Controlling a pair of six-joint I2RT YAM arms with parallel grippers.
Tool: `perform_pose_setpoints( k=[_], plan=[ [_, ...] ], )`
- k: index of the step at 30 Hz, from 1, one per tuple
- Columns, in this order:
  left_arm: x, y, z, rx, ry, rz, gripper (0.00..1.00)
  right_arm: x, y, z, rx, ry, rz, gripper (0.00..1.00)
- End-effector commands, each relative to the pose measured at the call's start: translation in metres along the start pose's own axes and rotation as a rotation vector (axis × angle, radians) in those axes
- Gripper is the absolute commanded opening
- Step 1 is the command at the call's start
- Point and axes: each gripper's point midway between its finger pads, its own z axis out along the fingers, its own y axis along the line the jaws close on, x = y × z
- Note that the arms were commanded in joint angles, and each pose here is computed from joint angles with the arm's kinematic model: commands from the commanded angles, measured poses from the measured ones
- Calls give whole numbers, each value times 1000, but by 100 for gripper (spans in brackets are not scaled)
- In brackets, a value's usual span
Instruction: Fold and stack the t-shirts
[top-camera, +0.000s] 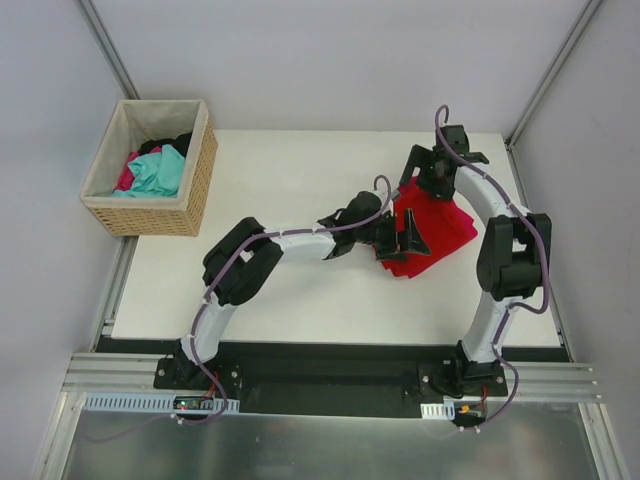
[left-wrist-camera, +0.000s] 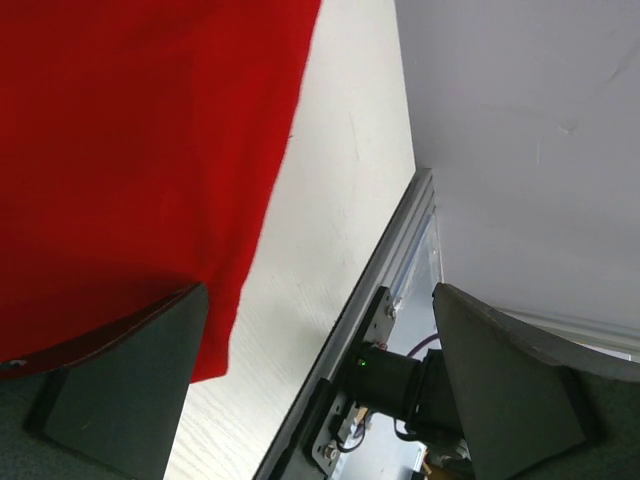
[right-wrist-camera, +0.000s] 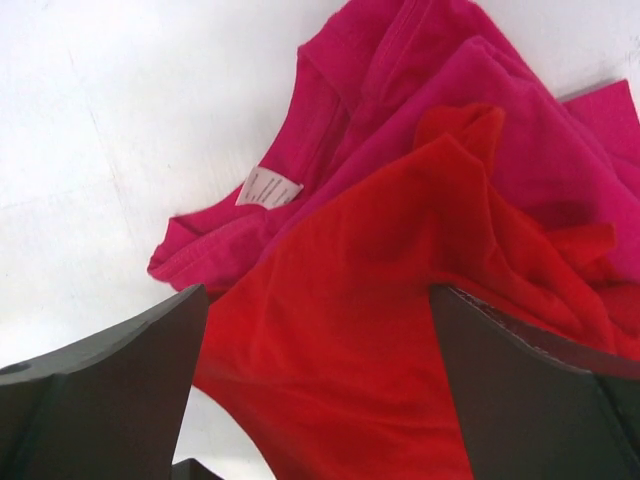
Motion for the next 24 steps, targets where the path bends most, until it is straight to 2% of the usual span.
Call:
perform_pose_setpoints(
  k=[1, 11, 14, 17, 21, 24],
  plan=[
    [-3, 3, 3, 49, 4, -13, 95, -24, 4, 5, -19, -39, 6, 97],
    [13, 25, 10, 41, 44, -66, 95, -22, -18, 55, 49, 17, 38, 97],
    [11, 22, 11, 50, 44, -62, 95, -24, -18, 57, 43, 20, 42, 97],
    [5, 7, 9, 77, 38, -45, 95, -32, -14, 44, 32, -17, 36, 97],
    [-6, -18, 4, 114, 18, -11, 95, -57, -4, -3, 20, -112, -5, 97],
    [-8, -34, -1, 122, 9, 12, 95, -61, 2, -27, 5, -139, -23, 97]
  ],
)
